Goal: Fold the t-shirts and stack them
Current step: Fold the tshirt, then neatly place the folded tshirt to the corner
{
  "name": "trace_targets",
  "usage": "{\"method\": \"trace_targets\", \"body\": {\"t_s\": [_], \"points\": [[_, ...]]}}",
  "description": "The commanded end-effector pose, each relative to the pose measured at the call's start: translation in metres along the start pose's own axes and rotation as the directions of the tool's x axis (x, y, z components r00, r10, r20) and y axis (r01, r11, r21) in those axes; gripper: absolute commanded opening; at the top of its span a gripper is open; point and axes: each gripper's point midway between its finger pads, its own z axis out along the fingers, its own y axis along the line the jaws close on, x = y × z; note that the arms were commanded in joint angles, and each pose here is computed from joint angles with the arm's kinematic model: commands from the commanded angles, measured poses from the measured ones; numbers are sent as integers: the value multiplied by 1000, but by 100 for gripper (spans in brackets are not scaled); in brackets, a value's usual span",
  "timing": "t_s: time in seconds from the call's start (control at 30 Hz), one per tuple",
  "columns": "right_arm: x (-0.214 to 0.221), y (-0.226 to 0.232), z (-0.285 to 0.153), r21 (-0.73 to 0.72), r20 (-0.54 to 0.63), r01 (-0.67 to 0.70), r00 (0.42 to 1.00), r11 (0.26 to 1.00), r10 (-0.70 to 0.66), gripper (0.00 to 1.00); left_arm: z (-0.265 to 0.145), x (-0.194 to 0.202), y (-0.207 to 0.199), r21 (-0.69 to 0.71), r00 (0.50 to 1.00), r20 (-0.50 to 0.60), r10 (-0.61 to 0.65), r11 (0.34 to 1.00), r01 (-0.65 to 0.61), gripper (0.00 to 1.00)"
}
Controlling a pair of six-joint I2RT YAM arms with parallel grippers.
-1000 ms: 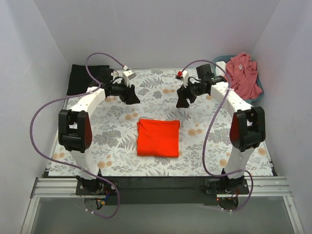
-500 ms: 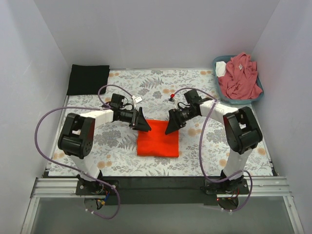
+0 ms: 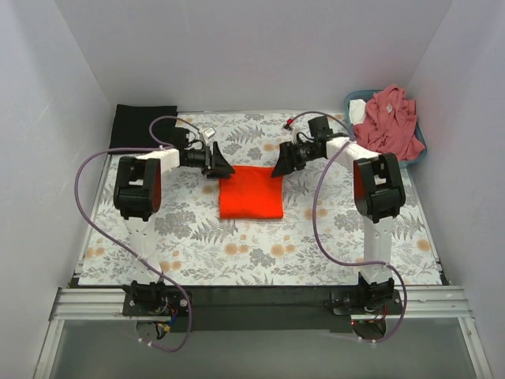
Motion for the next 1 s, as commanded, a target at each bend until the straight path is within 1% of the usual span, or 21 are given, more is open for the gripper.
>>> {"method": "trace_targets", "body": {"t_s": [0.0, 0.03, 0.07, 0.1, 0.13, 0.17, 0.23, 0.27, 0.3, 0.33, 0.37, 0.4, 0.43, 0.47, 0.5, 0.57, 0.63, 0.7, 0.73, 0.8, 0.97], "points": [[-46, 45, -35, 22, 87, 177, 980, 984, -178, 78, -23, -11, -52, 19, 988, 44, 145, 989, -146, 62], [-42, 52, -38, 29, 83, 197, 976, 980, -199, 77, -35, -12, -83, 24, 976, 77, 205, 978, -207, 62], [-42, 61, -41, 44, 87, 224, 970, 974, -227, 76, -40, -9, -93, 35, 966, 100, 238, 970, -242, 62], [-47, 81, -47, 53, 99, 266, 958, 962, -271, 74, -45, 5, -94, 44, 978, 104, 182, 981, -188, 62], [-45, 92, -46, 37, 101, 266, 958, 963, -268, 71, -52, 10, -105, 57, 974, 117, 193, 978, -201, 62], [-38, 100, -44, 17, 95, 256, 962, 966, -257, 65, -59, 13, -121, 58, 966, 135, 222, 971, -231, 61], [-31, 123, -33, 7, 72, 288, 955, 958, -288, 61, -69, 28, -121, 39, 977, 146, 155, 986, -163, 60], [-22, 141, -19, 4, 44, 339, 940, 941, -339, 61, -79, 27, -134, 14, 966, 188, 179, 983, -184, 60], [-21, 132, -12, 112, 8, 381, 923, 918, -385, 61, -91, 27, -132, -4, 965, 230, 123, 992, -126, 61], [-18, 134, -4, 157, -24, 434, 900, 887, -435, 60, -97, 32, -129, -15, 962, 257, 88, 996, -87, 62], [-10, 149, 14, 163, -72, 526, 850, 835, -521, 60, -106, 29, -139, -35, 948, 301, 108, 994, -102, 64], [-11, 142, 18, 243, -112, 558, 828, 793, -549, 59, -129, 21, -131, -57, 928, 365, 73, 997, -56, 64], [-9, 145, 25, 261, -137, 589, 807, 765, -574, 58, -136, 22, -131, -54, 924, 381, 33, 998, -14, 64], [0, 152, 40, 249, -177, 636, 771, 730, -612, 57, -144, 25, -126, -60, 920, 390, -25, 997, 52, 64], [-3, 149, 42, 293, -201, 656, 754, 696, -626, 56, -159, 22, -118, -81, 900, 431, -59, 991, 104, 64], [5, 154, 58, 293, -240, 697, 717, 655, -655, 54, -173, 27, -105, -85, 878, 459, -137, 977, 197, 64], [6, 150, 64, 314, -277, 730, 682, 607, -677, 53, -191, 25, -84, -137, 838, 522, -157, 955, 265, 65], [13, 148, 75, 320, -322, 767, 640, 556, -698, 52, -197, 29, -67, -194, 830, 533, -166, 931, 310, 66], [14, 150, 79, 319, -333, 778, 627, 542, -704, 51, -198, 30, -53, -226, 820, 541, -184, 908, 353, 67], [21, 150, 90, 314, -361, 799, 601, 514, -713, 48, -196, 35, -45, -237, 818, 534, -214, 891, 388, 67], [27, 166, 114, 283, -364, 821, 571, 497, -736, 46, -192, 39, -37, -227, 818, 525, -235, 888, 400, 67]]}}
